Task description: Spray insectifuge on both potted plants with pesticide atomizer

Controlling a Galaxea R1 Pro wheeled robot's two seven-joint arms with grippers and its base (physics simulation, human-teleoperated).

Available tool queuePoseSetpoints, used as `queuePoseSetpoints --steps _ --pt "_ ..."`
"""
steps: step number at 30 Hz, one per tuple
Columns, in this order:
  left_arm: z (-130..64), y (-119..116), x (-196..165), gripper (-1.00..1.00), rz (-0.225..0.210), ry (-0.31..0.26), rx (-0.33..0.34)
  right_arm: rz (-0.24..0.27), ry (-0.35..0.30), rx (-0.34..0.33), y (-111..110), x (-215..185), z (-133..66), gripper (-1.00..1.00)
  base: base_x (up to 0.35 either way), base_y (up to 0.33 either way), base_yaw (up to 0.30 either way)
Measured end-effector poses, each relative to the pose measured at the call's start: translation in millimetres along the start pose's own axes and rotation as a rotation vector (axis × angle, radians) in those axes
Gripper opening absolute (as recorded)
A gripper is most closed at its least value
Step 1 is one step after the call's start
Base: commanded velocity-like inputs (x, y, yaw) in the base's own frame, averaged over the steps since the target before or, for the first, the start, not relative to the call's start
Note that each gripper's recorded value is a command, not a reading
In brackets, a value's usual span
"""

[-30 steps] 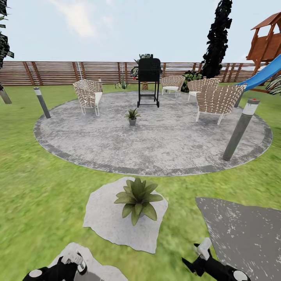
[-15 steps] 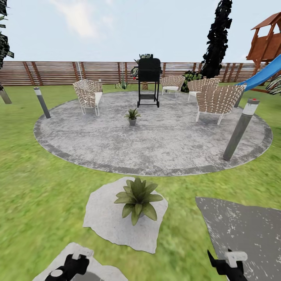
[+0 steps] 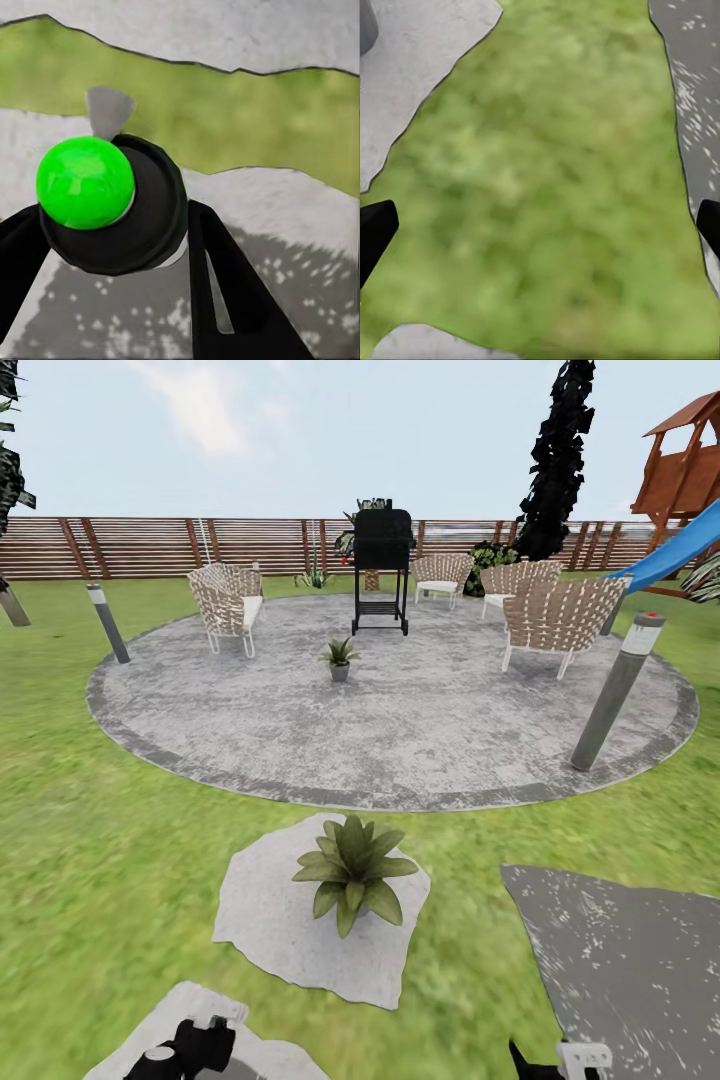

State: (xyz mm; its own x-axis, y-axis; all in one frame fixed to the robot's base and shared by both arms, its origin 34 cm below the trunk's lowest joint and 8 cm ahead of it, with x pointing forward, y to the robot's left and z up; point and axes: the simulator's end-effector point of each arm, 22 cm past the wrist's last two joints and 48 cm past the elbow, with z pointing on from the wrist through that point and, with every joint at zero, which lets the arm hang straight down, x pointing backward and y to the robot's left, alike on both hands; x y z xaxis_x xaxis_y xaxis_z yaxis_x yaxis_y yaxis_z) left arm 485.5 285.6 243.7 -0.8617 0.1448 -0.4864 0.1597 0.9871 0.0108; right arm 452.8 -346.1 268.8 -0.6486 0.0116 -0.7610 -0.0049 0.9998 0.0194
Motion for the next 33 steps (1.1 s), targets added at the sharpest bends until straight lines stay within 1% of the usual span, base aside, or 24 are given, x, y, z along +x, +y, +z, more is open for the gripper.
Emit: queuePoseSetpoints --steps 2,4,6,8,9,11,12,15,17,19,21,23,25,29,30,32,33 --pt "0.1 0.6 9.4 -1.00 -0.016 0.082 -0.003 0.001 0.001 -0.001 0.6 0.6 -0.1 1.00 0.000 0.000 0.000" --pt "-1.3 10.2 -4.5 -1.00 -0.039 0.141 -0.020 0.004 0.004 -0.003 2.1 1.9 -0.4 1.00 0.000 0.000 0.000" --pt "-4.1 15.4 -13.5 -1.00 -0.055 0.188 -0.023 0.007 0.008 -0.007 4.7 3.8 -0.6 1.00 0.000 0.000 0.000" --pt "-7.1 14.0 -24.6 -1.00 -0.070 0.219 0.002 0.009 0.010 -0.009 6.1 4.7 -0.8 1.00 0.000 0.000 0.000" --pt "-9.3 9.2 -36.7 -1.00 -0.066 0.226 0.039 0.010 0.011 -0.010 6.5 5.0 -0.9 1.00 0.000 0.000 0.000" --pt "-11.9 3.8 -51.8 -1.00 -0.043 0.226 0.079 0.011 0.013 -0.011 7.1 5.6 -1.0 1.00 0.000 0.000 0.000" --pt "-15.1 -1.9 -66.7 -1.00 -0.011 0.227 0.110 0.012 0.015 -0.013 8.0 6.6 -1.2 1.00 0.000 0.000 0.000" --pt "-25.5 -7.1 -101.2 -1.00 0.053 0.248 0.129 0.021 0.029 -0.023 13.7 12.9 -2.9 1.00 0.000 0.000 0.000" --pt "-31.2 -10.8 -116.2 -1.00 0.076 0.253 0.133 0.032 0.043 -0.032 19.3 19.2 -4.7 1.00 0.000 0.000 0.000" --pt "-36.7 -18.9 -132.7 -1.00 0.109 0.239 0.151 0.044 0.058 -0.044 26.7 25.7 -6.6 1.00 0.000 0.000 0.000" --pt "-42.9 -28.3 -150.1 -1.00 0.143 0.213 0.182 0.053 0.064 -0.054 34.8 29.2 -7.4 1.00 0.000 0.000 0.000" --pt "-46.8 -32.1 -160.3 -1.00 0.151 0.204 0.201 0.056 0.066 -0.056 36.9 29.9 -7.5 1.00 0.000 0.000 0.000" --pt "-49.6 -33.5 -168.4 -1.00 0.150 0.203 0.211 0.057 0.066 -0.057 37.7 30.2 -7.6 1.00 0.000 0.000 0.000" --pt "-55.4 -37.7 -180.0 -1.00 0.144 0.227 0.219 0.058 0.067 -0.058 38.3 30.5 -7.6 1.00 0.000 0.000 0.000" --pt "-56.1 -40.9 -180.6 -1.00 0.151 0.234 0.222 0.058 0.067 -0.058 38.3 30.5 -7.6 1.00 0.000 0.000 0.000" --pt "-58.8 -51.0 -190.0 -1.00 0.180 0.238 0.232 0.058 0.067 -0.058 38.4 30.5 -7.6 1.00 0.000 0.000 0.000" --pt "-60.7 -54.4 -194.5 -1.00 0.183 0.238 0.242 0.058 0.067 -0.058 38.4 30.5 -7.6 1.00 0.000 0.000 0.000"
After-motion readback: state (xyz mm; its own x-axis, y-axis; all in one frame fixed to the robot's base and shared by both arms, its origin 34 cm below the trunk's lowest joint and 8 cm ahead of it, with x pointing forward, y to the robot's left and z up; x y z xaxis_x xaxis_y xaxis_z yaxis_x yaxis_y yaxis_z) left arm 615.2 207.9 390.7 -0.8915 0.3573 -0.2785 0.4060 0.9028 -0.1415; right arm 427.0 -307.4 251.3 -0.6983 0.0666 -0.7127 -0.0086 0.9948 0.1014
